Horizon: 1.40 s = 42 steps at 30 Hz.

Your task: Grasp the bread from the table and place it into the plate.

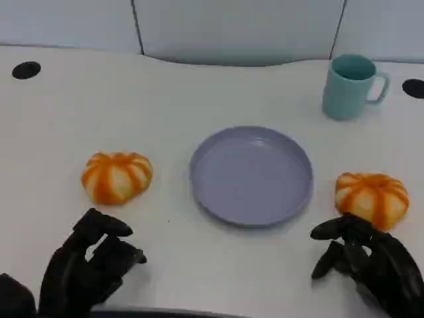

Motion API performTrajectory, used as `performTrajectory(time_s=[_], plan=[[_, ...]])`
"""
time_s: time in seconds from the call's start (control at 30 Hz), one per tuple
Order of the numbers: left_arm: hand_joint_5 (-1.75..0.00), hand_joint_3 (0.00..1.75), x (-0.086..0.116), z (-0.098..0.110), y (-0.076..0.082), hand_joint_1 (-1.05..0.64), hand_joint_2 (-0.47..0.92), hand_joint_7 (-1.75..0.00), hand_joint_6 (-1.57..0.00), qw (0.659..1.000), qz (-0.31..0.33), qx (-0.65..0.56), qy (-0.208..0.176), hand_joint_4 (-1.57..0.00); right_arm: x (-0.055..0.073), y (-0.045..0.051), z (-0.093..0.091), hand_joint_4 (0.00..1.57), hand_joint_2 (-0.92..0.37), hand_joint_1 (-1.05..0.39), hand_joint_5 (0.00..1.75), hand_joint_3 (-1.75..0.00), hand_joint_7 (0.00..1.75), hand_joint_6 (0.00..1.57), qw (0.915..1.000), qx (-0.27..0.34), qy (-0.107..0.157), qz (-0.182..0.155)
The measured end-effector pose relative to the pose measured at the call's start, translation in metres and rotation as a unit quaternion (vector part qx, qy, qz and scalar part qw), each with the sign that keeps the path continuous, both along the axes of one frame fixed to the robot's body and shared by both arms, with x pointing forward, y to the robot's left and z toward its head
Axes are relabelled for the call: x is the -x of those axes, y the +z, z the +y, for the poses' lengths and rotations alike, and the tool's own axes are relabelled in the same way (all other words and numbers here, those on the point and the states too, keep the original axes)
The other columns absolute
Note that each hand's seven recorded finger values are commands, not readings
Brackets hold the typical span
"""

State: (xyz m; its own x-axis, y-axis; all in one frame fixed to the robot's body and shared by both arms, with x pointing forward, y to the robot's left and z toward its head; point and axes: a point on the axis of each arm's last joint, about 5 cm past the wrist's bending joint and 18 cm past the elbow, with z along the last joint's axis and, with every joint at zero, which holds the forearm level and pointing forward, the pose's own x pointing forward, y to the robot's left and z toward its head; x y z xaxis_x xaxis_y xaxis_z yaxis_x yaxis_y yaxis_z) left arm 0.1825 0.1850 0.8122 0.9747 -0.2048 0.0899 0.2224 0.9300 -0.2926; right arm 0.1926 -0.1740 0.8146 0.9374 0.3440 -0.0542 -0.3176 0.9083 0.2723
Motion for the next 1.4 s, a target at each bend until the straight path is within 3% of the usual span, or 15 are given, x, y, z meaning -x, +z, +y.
performTrajectory(time_s=[0.87, 1.2, 1.33, 1.4], plan=[[-1.75, 0.08, 0.0, 0.001, 0.0, -0.38, 0.92, -1.67, -0.22, 1.0, -0.002, -0.001, 0.002, -0.31, 0.0, 0.0005, 0.001, 0.64, -0.92, -0.39, 1.52, -0.35, 1.11, 0.63, 1.0, -0.001, 0.002, 0.003], [-1.75, 0.09, -0.003, 0.005, 0.017, -0.41, 0.92, -1.68, -0.15, 0.989, -0.094, -0.114, -0.006, -0.25, 0.0, 0.0006, 0.001, 0.63, -0.92, -0.39, 1.51, -0.35, 1.11, 0.63, 1.0, 0.001, 0.0, 0.002], [-1.69, 0.08, -0.005, 0.007, 0.026, -0.44, 0.92, -1.5, -0.2, 0.968, -0.147, -0.203, 0.012, -0.22, 0.0, 0.0008, 0.002, 0.61, -0.92, -0.38, 1.51, -0.35, 1.11, 0.62, 1.0, 0.002, -0.001, 0.002], [-1.62, 0.11, -0.007, 0.007, 0.032, -0.46, 0.92, -1.25, -0.24, 0.956, -0.166, -0.241, 0.021, -0.19, 0.0, 0.0007, 0.002, 0.61, -0.92, -0.38, 1.51, -0.36, 1.1, 0.62, 1.0, 0.002, -0.001, 0.002]])
